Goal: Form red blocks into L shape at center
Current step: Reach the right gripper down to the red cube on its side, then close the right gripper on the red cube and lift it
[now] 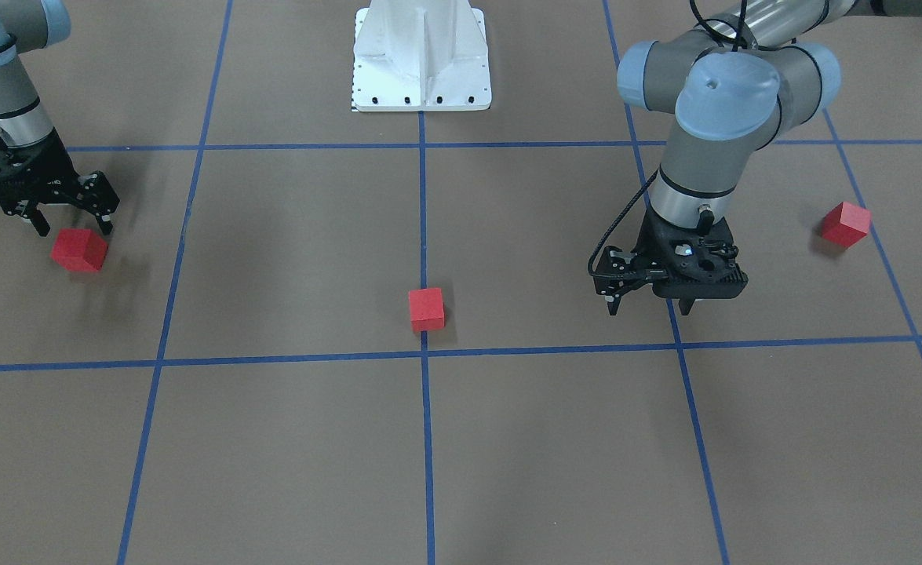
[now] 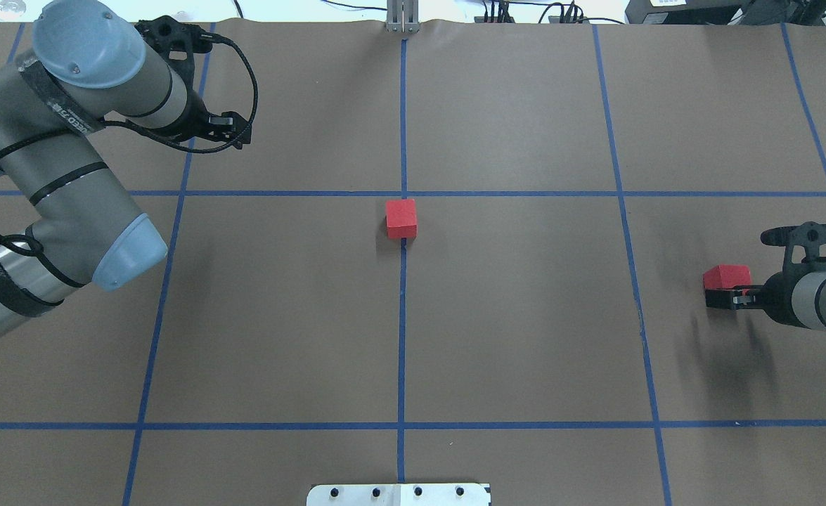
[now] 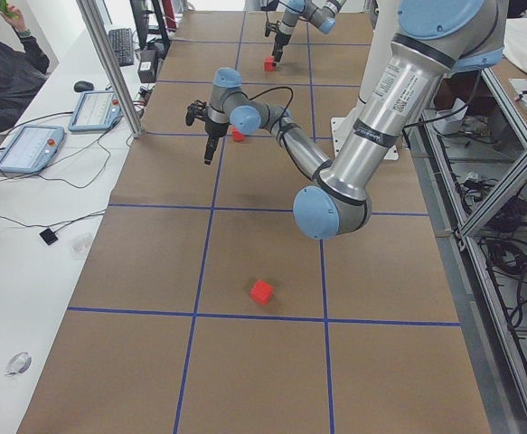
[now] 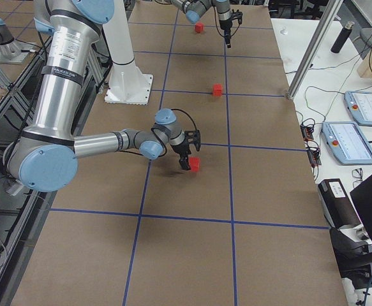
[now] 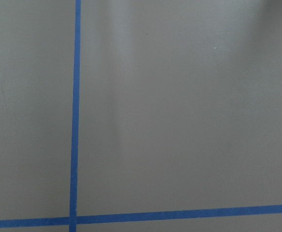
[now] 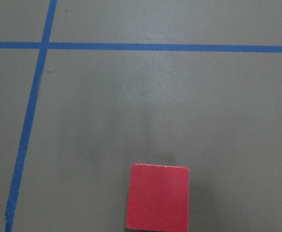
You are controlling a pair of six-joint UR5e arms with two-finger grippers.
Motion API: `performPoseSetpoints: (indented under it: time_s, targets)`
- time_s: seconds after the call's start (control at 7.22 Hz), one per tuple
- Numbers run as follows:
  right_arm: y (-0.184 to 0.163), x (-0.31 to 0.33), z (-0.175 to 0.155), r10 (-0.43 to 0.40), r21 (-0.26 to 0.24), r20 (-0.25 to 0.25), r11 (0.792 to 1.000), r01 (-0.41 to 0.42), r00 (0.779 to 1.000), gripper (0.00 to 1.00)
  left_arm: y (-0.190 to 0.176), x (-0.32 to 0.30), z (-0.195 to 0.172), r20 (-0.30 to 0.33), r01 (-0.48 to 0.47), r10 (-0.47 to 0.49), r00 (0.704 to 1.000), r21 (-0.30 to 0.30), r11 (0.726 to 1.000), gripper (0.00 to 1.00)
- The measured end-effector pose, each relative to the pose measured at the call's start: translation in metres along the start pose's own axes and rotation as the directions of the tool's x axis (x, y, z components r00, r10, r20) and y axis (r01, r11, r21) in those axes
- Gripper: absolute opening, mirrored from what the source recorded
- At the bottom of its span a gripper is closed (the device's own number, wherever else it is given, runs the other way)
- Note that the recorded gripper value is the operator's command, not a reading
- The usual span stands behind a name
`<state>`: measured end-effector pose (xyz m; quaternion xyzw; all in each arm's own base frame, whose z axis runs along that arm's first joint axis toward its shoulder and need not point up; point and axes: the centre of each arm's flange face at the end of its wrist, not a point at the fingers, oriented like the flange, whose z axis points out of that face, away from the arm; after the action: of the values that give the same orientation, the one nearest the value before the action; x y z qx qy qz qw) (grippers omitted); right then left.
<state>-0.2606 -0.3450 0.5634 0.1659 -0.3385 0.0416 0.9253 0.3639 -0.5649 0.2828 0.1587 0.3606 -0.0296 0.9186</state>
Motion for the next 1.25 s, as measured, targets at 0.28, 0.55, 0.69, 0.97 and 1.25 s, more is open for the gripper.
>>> performPoseSetpoints:
  time_s: [0.28,0.55,0.69,0.97,1.25]
  targets:
    - [0.002,0.003,0.005,-0.011,-0.006,-0.007,1.0,0.011,1.0,0.91,0.0,0.0,0.003,0.0,0.0,0.0,1.0,-0.001,1.0,1.0]
    - [0.002,0.002,0.007,-0.012,-0.007,-0.008,1.0,0.012,1.0,0.88,0.001,-0.002,0.005,0.002,0.001,-0.001,1.0,-0.003,1.0,1.0]
    - [0.001,0.0,0.009,-0.013,-0.005,-0.007,1.0,0.013,1.0,0.86,0.002,-0.003,0.006,0.003,0.001,-0.001,1.0,-0.004,1.0,1.0]
    - [-0.002,-0.003,0.012,-0.013,-0.002,-0.004,1.0,0.013,1.0,0.73,0.002,-0.004,0.006,0.004,0.002,-0.002,1.0,-0.005,1.0,1.0]
    - [-0.004,-0.005,0.013,-0.014,-0.002,0.0,1.0,0.014,1.0,0.68,0.003,-0.003,0.006,0.002,0.0,0.0,1.0,-0.004,1.0,1.0]
